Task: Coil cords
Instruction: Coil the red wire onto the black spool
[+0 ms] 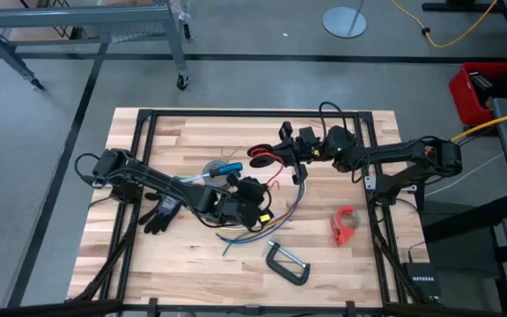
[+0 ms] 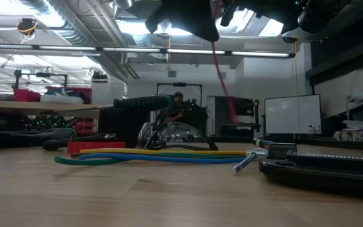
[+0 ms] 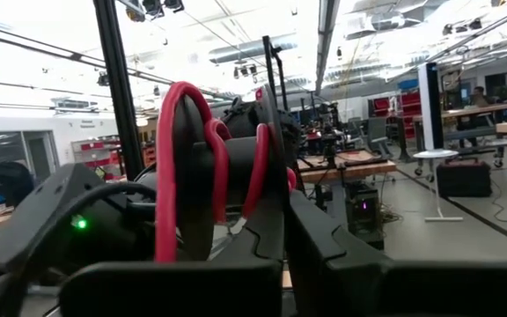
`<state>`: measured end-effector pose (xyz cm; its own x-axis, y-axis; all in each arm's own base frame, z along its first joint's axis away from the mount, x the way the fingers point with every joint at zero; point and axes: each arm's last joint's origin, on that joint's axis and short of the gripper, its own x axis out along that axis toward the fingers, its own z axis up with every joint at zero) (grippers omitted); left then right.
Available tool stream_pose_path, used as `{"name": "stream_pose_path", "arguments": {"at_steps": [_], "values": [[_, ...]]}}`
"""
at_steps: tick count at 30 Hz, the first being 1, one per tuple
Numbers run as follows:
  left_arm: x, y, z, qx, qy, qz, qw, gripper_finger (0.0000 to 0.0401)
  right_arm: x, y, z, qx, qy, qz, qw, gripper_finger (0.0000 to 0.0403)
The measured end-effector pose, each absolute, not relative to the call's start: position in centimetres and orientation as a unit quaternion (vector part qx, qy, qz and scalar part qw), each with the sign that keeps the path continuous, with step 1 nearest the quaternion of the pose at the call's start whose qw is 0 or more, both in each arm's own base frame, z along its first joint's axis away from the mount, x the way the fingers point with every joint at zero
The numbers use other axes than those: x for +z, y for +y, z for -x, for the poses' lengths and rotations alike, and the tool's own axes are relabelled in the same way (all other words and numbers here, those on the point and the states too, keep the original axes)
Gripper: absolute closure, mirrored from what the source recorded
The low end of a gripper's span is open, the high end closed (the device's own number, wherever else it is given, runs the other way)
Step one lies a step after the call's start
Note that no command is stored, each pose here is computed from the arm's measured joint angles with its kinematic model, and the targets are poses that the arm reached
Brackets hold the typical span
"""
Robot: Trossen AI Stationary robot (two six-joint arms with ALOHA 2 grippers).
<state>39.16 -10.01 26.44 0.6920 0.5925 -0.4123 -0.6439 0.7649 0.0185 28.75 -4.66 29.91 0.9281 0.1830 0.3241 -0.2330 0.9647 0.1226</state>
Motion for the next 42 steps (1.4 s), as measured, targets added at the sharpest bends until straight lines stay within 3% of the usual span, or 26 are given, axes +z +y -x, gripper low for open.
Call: {"name": "stream_pose_path", "arguments": {"at_steps": [18,31,42], "values": [[25.7,-7.1,-39.0,0.381,0.241,0.052,0.891,0.04,29.8,-4.3,-28.7,0.167,-0.136,-0.096,0.972,0.0401],[24.5,-9.7,-36.5,0.401,0.283,0.088,0.867,0.0401,29.6,-4.3,-28.8,0.166,-0.131,-0.094,0.973,0.0401],[26.0,-10.9,-33.6,0.419,0.284,0.126,0.853,0.0401,27.7,-4.5,-29.2,0.147,-0.037,-0.091,0.984,0.0401]]}}
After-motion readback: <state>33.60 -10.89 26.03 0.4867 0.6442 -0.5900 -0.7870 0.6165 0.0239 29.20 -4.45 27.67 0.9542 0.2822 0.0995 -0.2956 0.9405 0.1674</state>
